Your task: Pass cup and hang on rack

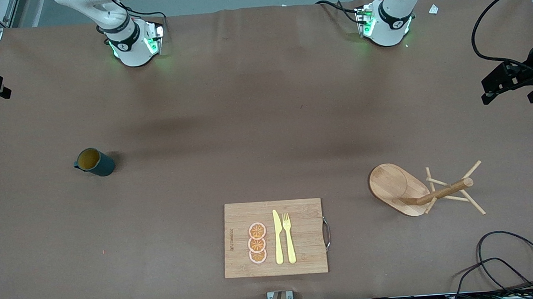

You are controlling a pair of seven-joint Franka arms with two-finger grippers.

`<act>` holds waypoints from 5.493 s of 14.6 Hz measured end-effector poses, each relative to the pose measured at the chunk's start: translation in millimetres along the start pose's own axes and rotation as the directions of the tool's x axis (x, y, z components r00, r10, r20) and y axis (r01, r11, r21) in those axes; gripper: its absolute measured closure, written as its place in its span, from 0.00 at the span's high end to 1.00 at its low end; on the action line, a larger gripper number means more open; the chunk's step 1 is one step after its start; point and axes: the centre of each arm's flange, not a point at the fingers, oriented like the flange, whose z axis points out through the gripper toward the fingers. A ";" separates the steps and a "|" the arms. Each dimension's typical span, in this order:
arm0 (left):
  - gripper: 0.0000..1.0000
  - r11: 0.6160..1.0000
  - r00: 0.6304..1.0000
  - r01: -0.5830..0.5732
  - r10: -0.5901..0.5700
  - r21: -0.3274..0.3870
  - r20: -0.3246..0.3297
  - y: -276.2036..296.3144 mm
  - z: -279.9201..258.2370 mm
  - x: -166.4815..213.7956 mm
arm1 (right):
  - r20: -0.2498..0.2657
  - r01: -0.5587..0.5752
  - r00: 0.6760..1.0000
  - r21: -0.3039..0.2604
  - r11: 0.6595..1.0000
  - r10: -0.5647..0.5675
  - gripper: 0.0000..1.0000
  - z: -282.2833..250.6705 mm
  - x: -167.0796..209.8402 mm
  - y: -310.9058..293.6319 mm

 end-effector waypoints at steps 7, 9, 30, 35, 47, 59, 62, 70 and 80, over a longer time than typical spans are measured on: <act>1.00 1.000 1.000 0.000 0.000 0.000 0.001 0.0 0.3 0.1 | 0.000 0.000 1.000 0.000 1.000 0.000 1.00 0.0 0.0 0.0; 1.00 1.000 1.000 -0.001 0.001 0.000 0.003 0.3 0.6 -0.1 | 0.000 0.000 1.000 0.000 1.000 0.000 1.00 0.0 0.0 0.1; 1.00 1.000 1.000 -0.011 0.011 -0.001 0.013 0.3 2.0 -0.8 | 0.081 0.367 0.926 0.037 0.929 -0.369 1.00 254.1 117.1 63.0; 1.00 1.000 1.000 -0.011 0.011 -0.001 0.014 0.2 2.0 -0.8 | 0.052 0.547 0.835 0.036 0.836 -0.548 0.99 358.0 85.7 71.5; 1.00 1.000 1.000 -0.011 0.011 -0.001 0.014 0.2 2.1 -0.9 | 0.020 0.619 0.785 0.000 0.785 -0.619 0.56 420.0 61.6 64.5; 1.00 1.000 1.000 -0.011 0.011 0.000 0.014 -0.4 2.1 -0.9 | 0.080 0.467 0.879 0.055 0.883 -0.470 0.04 355.4 66.8 -30.2; 1.00 1.000 1.000 -0.012 0.012 0.000 0.014 -0.7 2.1 -0.9 | 0.085 0.356 0.930 0.022 0.934 -0.357 0.04 334.2 48.2 -130.2; 1.00 1.000 1.000 -0.017 0.017 0.000 0.014 -1.3 2.1 -0.9 | 0.008 0.161 0.987 -0.012 0.987 -0.161 0.04 320.0 -28.6 -367.4; 1.00 1.000 1.000 -0.016 0.016 0.000 0.014 -1.7 2.1 -0.9 | -0.028 -0.008 1.000 0.014 1.000 0.008 0.04 369.0 -29.5 -524.8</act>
